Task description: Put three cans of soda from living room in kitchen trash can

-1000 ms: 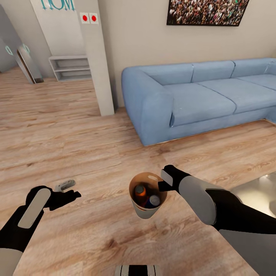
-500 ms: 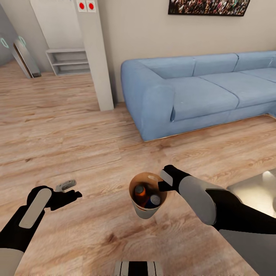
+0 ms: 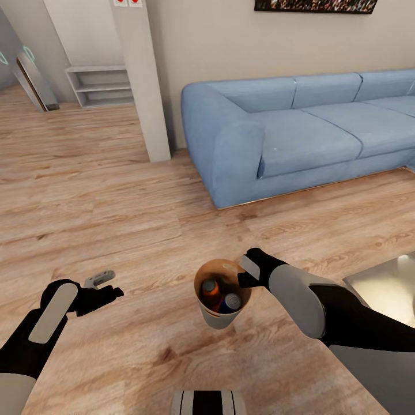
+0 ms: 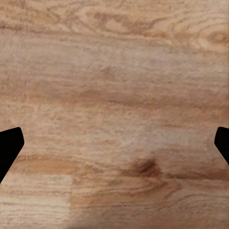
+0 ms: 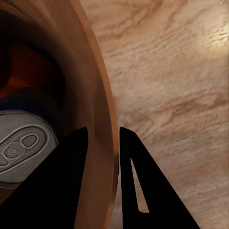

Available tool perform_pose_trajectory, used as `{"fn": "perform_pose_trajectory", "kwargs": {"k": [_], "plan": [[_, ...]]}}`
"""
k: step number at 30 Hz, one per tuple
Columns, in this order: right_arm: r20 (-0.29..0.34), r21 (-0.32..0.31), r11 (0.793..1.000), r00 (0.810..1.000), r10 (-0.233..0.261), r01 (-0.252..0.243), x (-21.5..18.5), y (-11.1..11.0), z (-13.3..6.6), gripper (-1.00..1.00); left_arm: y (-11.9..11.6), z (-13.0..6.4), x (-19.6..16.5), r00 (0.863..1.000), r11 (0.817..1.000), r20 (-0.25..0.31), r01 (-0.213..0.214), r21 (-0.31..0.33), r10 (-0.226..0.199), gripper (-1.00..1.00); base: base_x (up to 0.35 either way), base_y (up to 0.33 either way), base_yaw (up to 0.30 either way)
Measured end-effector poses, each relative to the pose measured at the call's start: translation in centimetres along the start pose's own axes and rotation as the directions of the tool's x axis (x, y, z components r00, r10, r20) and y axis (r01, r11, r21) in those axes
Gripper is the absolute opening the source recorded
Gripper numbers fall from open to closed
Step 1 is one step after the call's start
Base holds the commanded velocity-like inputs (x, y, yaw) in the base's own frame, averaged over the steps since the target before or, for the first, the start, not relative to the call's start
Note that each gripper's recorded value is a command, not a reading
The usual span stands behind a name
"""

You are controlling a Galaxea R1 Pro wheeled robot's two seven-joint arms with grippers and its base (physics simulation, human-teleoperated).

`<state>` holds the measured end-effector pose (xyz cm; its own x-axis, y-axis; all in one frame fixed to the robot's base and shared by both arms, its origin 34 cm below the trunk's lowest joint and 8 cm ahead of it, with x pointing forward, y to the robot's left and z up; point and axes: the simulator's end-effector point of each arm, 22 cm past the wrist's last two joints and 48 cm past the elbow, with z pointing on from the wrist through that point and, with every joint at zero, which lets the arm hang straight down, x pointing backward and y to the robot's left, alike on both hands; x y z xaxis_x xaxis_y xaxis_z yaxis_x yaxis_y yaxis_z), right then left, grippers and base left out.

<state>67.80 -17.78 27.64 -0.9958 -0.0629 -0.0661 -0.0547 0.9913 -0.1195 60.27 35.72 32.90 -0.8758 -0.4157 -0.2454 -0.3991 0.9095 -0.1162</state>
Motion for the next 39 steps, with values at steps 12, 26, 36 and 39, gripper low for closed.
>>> {"fn": "perform_pose_trajectory", "kwargs": {"k": [12, 26, 36, 39], "plan": [[-0.012, -0.002, 1.0, 1.0, 0.0, 0.0, 0.4, 0.1, 0.8, -1.0, 0.3, 0.7, 0.7, 1.0, 1.0, -0.017, 0.0, -0.006, 0.0, 1.0, 0.0, 0.0, 0.0], [-0.011, -0.002, 1.0, 1.0, 0.001, -0.001, 0.5, 0.1, 0.8, -1.0, 0.1, 0.8, 1.2, 1.0, 1.0, -0.024, -0.013, -0.006, 0.013, 1.0, 0.0, 0.0, 0.0], [-0.047, -0.016, 1.0, 0.999, 0.008, -0.009, 1.3, 0.7, 2.6, 1.0, 0.1, 2.2, 1.6, 0.999, 1.0, -0.044, -0.016, -0.012, 0.016, 1.0, 0.0, 0.0, 0.0], [-0.047, -0.016, 1.0, 0.999, 0.008, -0.009, 1.3, 0.7, 2.6, 1.0, -0.1, 1.9, 1.3, 0.999, 1.0, -0.036, -0.02, -0.006, 0.02, 1.0, 0.0, 0.0, 0.0]]}}
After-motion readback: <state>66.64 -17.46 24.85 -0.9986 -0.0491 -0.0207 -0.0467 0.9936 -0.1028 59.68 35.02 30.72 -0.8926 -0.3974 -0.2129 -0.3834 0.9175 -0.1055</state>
